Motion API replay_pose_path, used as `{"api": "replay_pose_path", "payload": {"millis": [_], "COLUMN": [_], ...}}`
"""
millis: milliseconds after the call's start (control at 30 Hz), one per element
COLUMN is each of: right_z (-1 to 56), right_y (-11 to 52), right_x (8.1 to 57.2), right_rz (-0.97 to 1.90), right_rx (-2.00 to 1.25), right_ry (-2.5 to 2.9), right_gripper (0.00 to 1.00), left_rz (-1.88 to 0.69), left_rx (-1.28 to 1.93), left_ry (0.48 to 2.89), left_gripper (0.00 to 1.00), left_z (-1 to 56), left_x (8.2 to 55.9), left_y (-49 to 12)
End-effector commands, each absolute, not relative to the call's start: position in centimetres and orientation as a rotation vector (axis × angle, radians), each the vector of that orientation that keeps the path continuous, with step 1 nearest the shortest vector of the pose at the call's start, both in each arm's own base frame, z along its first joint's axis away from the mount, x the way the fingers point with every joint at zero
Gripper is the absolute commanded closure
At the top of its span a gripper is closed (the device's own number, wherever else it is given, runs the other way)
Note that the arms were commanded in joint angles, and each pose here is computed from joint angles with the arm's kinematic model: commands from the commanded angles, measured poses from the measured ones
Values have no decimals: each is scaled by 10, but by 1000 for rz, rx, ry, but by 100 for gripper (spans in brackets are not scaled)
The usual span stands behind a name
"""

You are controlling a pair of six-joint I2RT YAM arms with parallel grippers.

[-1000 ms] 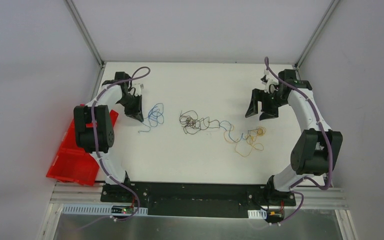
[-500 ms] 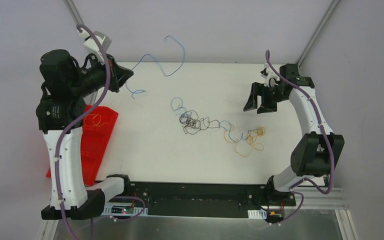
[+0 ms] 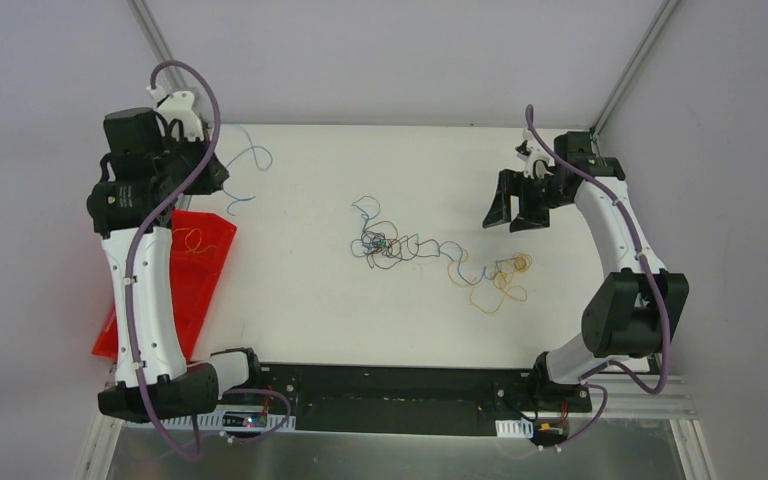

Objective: Untangle the cables

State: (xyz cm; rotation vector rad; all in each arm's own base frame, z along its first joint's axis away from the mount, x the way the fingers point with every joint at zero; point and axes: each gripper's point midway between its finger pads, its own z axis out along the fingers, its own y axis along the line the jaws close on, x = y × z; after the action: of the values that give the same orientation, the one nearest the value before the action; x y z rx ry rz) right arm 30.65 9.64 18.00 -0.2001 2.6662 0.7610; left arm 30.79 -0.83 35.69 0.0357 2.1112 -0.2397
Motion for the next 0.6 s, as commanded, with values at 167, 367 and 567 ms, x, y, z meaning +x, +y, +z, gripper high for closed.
{"api": "replay_pose_path", "payload": {"millis": [167,367,567], "right_z": [188,188,184], "right_y": [105,111,114], "right_x": [296,294,291], "right_rz": [801,833,841], "right_rx": [-251,-258,-265], "right_ry": [2631,2630,2636], "right_gripper": [20,20,20], "left_rz": [123,197,269], "left_rx": [-181,-265,-305], "left_ry": [2133,2210,2279], "left_gripper": [100,100,100], "left_z": [367,376,371], "left_x": [270,256,229], "left_y": [77,114,141]}}
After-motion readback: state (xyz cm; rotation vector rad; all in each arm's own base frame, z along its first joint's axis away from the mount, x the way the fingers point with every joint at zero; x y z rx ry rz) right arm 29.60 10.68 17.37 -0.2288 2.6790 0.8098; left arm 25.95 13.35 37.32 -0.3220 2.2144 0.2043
